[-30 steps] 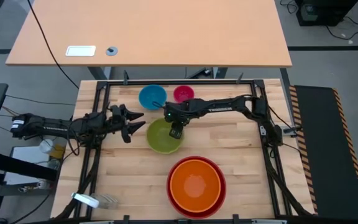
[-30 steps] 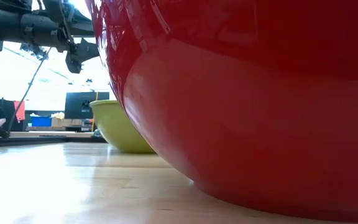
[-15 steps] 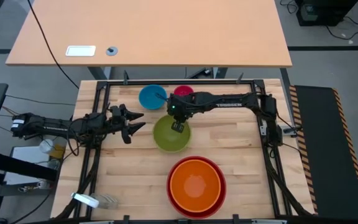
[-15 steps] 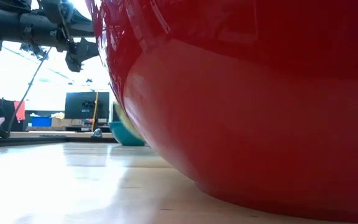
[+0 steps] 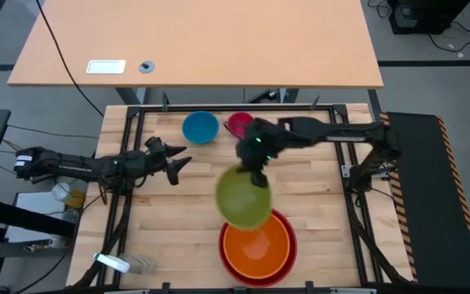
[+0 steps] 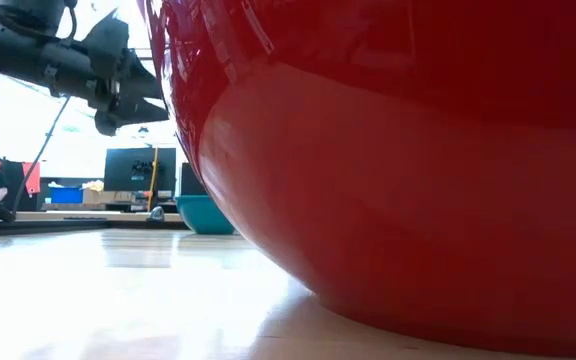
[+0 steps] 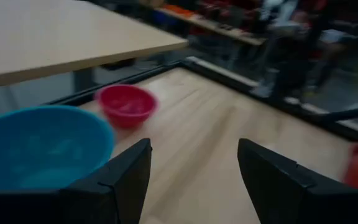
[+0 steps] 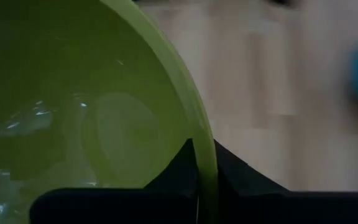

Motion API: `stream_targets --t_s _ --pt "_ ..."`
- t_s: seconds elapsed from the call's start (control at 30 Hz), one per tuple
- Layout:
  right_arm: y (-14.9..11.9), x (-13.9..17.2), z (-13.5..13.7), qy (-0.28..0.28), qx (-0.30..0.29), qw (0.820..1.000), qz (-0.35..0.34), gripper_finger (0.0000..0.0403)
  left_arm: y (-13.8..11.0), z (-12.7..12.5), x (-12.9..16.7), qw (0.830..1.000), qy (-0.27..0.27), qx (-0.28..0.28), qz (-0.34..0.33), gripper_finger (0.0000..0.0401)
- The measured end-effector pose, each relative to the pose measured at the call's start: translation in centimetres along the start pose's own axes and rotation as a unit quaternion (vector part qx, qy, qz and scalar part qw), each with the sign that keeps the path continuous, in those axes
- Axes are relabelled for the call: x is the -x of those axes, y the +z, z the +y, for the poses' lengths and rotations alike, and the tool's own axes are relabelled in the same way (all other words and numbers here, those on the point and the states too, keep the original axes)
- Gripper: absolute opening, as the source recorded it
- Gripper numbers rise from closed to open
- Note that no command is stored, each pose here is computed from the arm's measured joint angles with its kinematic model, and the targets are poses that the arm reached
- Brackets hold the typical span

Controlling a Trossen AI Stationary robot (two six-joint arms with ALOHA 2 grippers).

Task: Nest bowls inside each other
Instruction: Stack the green bowl on top of the orange bowl, then stack the blue bowl on top of the green bowl

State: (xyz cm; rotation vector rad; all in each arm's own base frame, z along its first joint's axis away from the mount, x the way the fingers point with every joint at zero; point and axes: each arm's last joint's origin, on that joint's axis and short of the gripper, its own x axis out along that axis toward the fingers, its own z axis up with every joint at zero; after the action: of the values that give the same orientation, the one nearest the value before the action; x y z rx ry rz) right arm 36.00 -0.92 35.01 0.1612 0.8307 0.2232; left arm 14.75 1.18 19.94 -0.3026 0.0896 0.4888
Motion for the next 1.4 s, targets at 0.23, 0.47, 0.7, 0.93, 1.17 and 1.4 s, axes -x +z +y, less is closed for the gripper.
stream_targets --t_s 0.23,0.47,0.7,0.93,1.17,1.4 --pt "-4.4 -1.8 5.8 0.046 0.029 0.997 0.059 0.0026 0.0 0.1 -1.8 0.996 0.069 -0.016 0.063 0.0243" --pt "-7.6 -6.2 7.7 0.004 0.014 0.994 0.111 0.0027 1.7 -0.7 -4.4 0.978 0.126 -0.043 0.16 0.0243" --pt "-9.1 -8.9 7.5 -0.004 0.01 0.988 0.152 0.0037 2.7 -1.4 -7.5 0.956 0.1 -0.101 0.257 0.0243" --pt "-8.8 -8.1 7.7 0.004 0.03 0.99 0.139 0.0105 3.4 -2.0 -9.5 0.922 0.088 -0.195 0.324 0.0243" --pt "-8.0 -4.9 7.8 -0.001 0.018 0.995 0.101 0.018 4.0 -0.6 -12.2 0.888 0.098 -0.209 0.398 0.0243" --pt "-8.7 -0.2 7.7 -0.06 0.027 0.998 0.015 0.0192 3.6 1.3 -14.7 0.861 0.096 -0.224 0.446 0.0243"
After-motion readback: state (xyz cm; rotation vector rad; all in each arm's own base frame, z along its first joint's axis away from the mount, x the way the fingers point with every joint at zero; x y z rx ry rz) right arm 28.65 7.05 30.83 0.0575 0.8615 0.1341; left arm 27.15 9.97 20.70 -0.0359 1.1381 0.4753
